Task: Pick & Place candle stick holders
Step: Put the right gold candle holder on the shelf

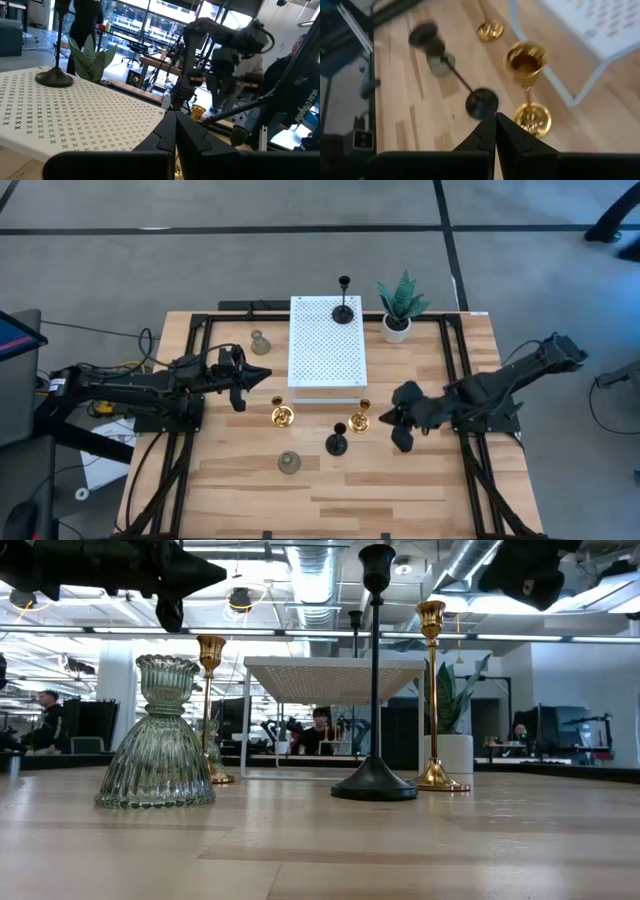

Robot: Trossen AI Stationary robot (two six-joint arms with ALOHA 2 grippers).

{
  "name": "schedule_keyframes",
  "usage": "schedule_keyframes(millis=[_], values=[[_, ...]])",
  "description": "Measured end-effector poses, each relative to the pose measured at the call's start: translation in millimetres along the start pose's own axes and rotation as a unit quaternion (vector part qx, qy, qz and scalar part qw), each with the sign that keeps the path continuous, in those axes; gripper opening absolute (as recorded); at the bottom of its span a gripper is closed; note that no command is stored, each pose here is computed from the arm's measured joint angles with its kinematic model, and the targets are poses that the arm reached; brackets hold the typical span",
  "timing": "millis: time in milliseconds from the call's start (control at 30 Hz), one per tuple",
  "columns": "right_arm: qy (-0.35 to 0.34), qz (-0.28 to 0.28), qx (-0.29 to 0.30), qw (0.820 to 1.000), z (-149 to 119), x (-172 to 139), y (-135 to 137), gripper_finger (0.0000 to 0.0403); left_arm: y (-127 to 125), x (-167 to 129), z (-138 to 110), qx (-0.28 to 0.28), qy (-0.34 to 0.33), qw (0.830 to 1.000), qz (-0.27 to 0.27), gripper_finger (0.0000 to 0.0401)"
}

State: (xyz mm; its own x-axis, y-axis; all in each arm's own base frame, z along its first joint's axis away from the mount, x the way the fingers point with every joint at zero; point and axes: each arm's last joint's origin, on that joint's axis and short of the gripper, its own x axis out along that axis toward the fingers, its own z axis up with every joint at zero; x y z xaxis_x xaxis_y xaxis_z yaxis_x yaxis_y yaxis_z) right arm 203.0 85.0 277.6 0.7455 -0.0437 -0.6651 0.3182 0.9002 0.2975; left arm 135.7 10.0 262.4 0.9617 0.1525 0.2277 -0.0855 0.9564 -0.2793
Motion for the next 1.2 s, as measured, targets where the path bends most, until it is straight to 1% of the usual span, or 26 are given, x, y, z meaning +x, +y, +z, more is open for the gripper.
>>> schedule_keyframes(millis=[100, 200, 333, 533, 833, 1000, 1200], values=[[0.02, -0.01, -0.022, 1.0, -9, 10, 8, 0.0, 0, 0, 0, 0.0, 0.0, 1.0, 0.0, 0.0006], [0.041, -0.038, -0.044, 0.997, -20, 19, 11, 0.0, 0, 0, 0, 0.0, 0.0, 1.0, 0.0, 0.0005], [0.068, -0.078, -0.049, 0.993, -33, 26, 13, 0.0, 0, 0, 0, 0.0, 0.0, 1.0, 0.0, 0.0006], [0.03, -0.109, -0.062, 0.992, -44, 28, 22, 0.0, 0, 0, 0, -0.001, 0.0, 1.0, 0.0, 0.0005], [0.045, -0.106, -0.062, 0.991, -51, 42, 28, 0.0, 0, 0, 0, -0.001, 0.0, 1.0, 0.0, 0.0005], [0.057, -0.127, -0.066, 0.988, -54, 56, 26, 0.0, 0, 0, 0, -0.001, 0.0, 1.0, 0.0, 0.0006], [0.08, -0.132, -0.055, 0.986, -56, 74, 25, 0.0007, 0, 0, 0, 0.0, 0.0, 1.0, 0.0, 0.0005]])
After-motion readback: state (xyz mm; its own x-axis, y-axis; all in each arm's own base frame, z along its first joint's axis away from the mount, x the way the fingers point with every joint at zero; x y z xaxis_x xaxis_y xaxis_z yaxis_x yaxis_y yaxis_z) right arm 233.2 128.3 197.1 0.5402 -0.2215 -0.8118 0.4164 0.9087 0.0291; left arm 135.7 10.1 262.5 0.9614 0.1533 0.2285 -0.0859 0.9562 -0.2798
